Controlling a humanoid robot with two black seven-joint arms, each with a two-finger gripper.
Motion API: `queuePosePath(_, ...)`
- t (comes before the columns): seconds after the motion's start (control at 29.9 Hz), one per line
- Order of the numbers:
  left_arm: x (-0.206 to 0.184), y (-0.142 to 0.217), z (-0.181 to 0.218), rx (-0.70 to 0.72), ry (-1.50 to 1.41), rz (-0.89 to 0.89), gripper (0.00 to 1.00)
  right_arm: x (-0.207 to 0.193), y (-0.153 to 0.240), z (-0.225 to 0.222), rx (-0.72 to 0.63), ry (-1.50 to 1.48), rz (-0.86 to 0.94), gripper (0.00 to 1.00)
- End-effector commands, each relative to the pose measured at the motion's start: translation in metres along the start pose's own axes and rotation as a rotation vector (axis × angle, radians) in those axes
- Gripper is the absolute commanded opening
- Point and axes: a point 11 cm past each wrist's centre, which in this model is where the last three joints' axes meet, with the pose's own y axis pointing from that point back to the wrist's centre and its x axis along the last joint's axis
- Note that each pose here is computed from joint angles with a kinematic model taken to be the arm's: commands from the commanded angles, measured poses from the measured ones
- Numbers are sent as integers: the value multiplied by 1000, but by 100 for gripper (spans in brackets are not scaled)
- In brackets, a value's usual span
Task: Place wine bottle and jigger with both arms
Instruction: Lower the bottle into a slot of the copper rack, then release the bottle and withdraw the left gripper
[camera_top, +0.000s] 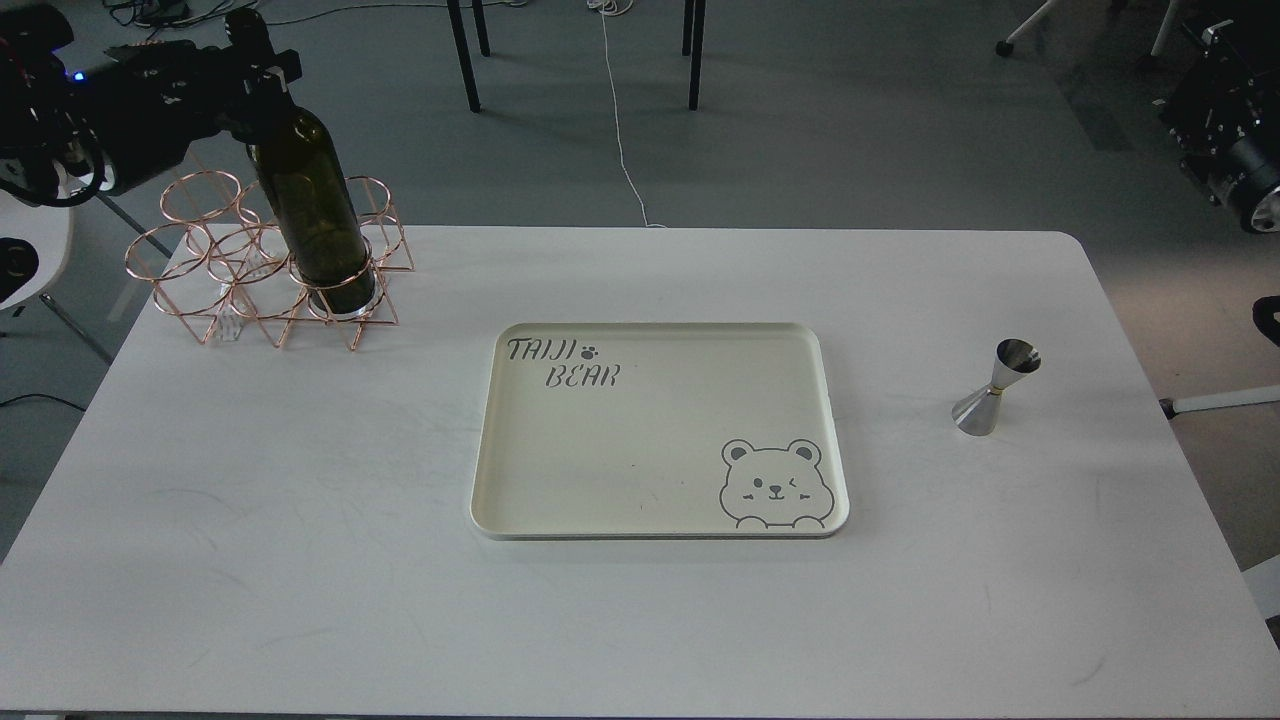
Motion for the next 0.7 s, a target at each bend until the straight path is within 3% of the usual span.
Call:
queuePosePath(0.0, -17, -1, -2, 9, 20, -26, 30, 0, 0, 0, 1, -1, 0, 97)
queuePosePath(0.17, -22, 2, -8, 29, 51, -27, 36, 0, 0, 0, 1, -1, 1, 97)
queuePosePath(0.37, -22, 1, -8, 30, 53, -26, 56, 0, 0, 0, 1, -1, 0, 97)
queuePosePath(0.47, -21, 1, -8, 32, 53, -23, 73, 0, 0, 0, 1, -1, 1, 97)
queuePosePath(0.67, -4, 1, -10, 35, 181, 54, 93, 1, 0, -1, 2, 1, 3, 97)
